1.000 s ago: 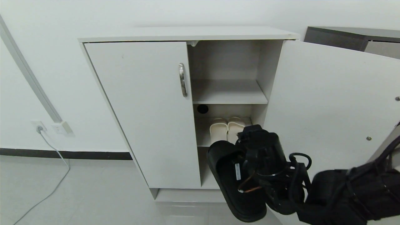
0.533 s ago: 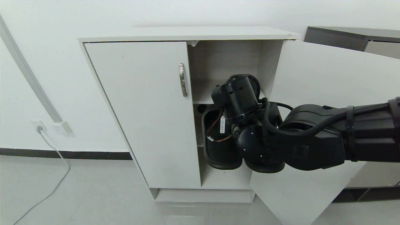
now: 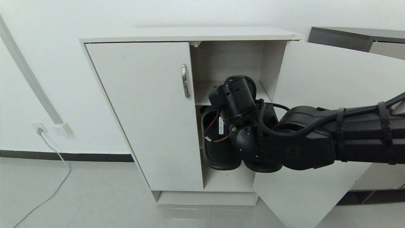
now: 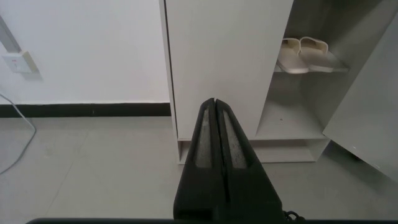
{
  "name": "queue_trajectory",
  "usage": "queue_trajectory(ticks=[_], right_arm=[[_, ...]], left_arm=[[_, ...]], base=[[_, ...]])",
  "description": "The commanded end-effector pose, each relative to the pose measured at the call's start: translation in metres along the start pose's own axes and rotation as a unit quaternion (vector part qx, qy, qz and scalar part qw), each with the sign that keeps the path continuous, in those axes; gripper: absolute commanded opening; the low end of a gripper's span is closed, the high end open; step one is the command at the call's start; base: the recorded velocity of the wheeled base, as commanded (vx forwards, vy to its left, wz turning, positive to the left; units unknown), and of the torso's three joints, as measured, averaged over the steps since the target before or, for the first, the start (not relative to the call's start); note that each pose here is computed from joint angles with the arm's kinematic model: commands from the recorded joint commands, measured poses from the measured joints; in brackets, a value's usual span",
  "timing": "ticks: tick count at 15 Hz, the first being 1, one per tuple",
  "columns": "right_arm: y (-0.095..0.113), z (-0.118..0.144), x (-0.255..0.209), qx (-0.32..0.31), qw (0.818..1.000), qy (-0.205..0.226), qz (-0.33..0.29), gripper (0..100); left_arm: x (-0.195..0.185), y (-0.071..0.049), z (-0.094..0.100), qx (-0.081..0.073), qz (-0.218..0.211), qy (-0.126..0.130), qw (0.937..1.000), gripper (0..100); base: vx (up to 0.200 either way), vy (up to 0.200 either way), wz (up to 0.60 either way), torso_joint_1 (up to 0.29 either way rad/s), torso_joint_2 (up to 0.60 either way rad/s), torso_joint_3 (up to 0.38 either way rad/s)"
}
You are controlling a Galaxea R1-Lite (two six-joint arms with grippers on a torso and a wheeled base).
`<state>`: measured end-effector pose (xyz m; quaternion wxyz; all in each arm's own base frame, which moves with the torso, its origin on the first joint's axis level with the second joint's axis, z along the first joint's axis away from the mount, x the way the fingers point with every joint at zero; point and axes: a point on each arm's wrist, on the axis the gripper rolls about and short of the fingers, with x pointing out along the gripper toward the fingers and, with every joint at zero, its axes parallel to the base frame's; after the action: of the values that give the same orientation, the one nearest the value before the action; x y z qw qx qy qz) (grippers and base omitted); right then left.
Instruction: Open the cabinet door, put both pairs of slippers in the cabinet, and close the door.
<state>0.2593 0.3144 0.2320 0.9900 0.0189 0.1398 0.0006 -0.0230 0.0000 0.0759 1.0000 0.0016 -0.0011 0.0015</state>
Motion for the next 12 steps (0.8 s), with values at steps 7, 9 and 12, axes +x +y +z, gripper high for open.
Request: queue_trajectory(ticks=[7,9,12], right_arm=[[0.0001,0.0036,0.0013,0.0,1.0,-0.004,0.0,0],[0.0,0.0018,0.0042,-0.002,1.0,-0.002,-0.003,0],[0.0014,-0.0006,0.007,0.0,1.0,-0.002,-0.005,0]], left_arm=[[0.0,0.0,0.0,0.0,0.0,0.0,1.0,0],[0.0,0.0,0.0,0.0,0.0,0.0,1.0,0],[0.0,0.0,0.0,0.0,0.0,0.0,1.0,0]], base=[[0.2,0.0,0.0,0.001,0.0,0.003],[0.2,0.0,0.0,0.0,0.0,0.0],[0.2,0.0,0.0,0.002,0.0,0.004]])
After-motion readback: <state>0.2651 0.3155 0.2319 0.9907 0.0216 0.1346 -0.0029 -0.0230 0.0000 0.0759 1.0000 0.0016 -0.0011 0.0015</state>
